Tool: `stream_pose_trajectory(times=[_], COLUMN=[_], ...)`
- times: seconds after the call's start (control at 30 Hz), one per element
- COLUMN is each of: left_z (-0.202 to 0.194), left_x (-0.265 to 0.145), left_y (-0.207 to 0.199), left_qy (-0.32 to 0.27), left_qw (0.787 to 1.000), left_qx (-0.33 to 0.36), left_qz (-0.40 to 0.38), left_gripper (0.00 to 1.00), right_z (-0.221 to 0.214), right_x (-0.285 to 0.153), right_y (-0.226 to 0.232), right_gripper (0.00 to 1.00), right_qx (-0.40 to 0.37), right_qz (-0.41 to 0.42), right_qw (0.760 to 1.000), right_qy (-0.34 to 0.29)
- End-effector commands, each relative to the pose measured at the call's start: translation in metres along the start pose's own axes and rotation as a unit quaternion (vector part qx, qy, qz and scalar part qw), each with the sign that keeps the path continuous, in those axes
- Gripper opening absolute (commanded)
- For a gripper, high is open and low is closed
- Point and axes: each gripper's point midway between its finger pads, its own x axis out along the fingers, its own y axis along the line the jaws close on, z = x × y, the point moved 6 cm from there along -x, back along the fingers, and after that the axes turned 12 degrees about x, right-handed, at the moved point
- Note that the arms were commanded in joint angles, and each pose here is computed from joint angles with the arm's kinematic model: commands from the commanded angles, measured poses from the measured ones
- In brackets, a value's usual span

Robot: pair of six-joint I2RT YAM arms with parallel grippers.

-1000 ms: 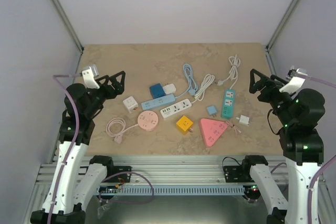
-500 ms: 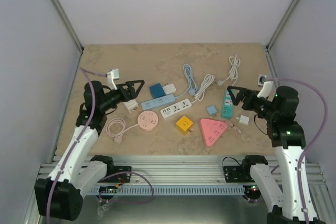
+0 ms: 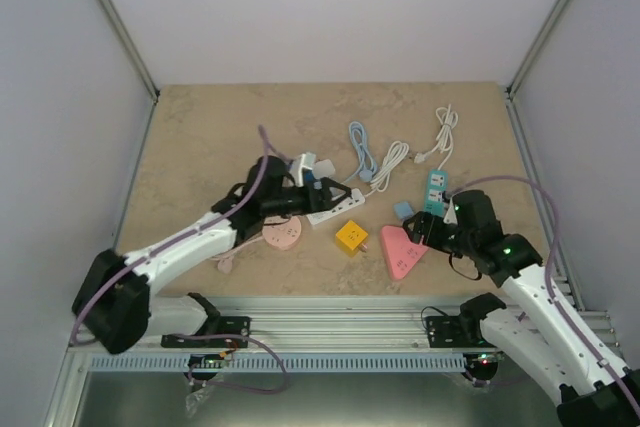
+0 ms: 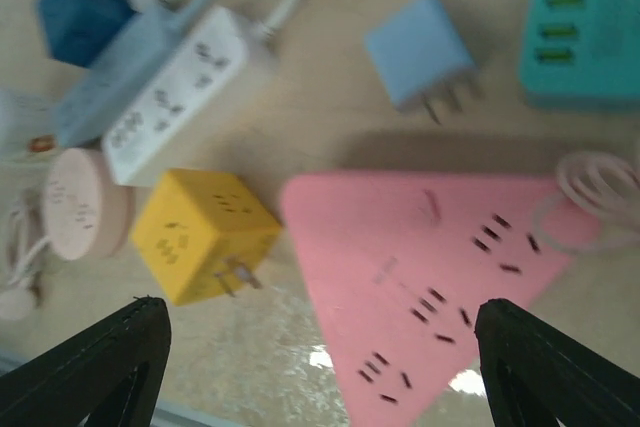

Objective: Insert the plug

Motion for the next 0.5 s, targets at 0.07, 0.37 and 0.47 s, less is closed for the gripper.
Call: stream_pose_trajectory(times=[0.07, 0.37, 0.47], left_z=[-0.002, -0.029, -0.041], left_x=[0.056, 0.132, 0.146], left_y=[-0.017, -0.005, 0.004], left_qy=[0.046, 0.141, 0.178], left_qw=[0.999, 0.990, 0.983], left_qx=[0.012, 0.014, 0.019], left_qz=[0.017, 0.027, 0.050], left_gripper=[0.95, 0.97, 0.98], right_z=[-0.014, -0.043, -0.042], right_x=[0.023, 0.061, 0.065], right_y=[-0.042, -0.059, -0.058], right_gripper=[0.81, 0.82, 0.85], right_qx=[0.081, 0.151, 0.161], right_qz=[-0.107, -0.039, -0.017], right_qw=[0.991, 0.987, 0.986], right_qy=[-0.014, 0.041, 0.033])
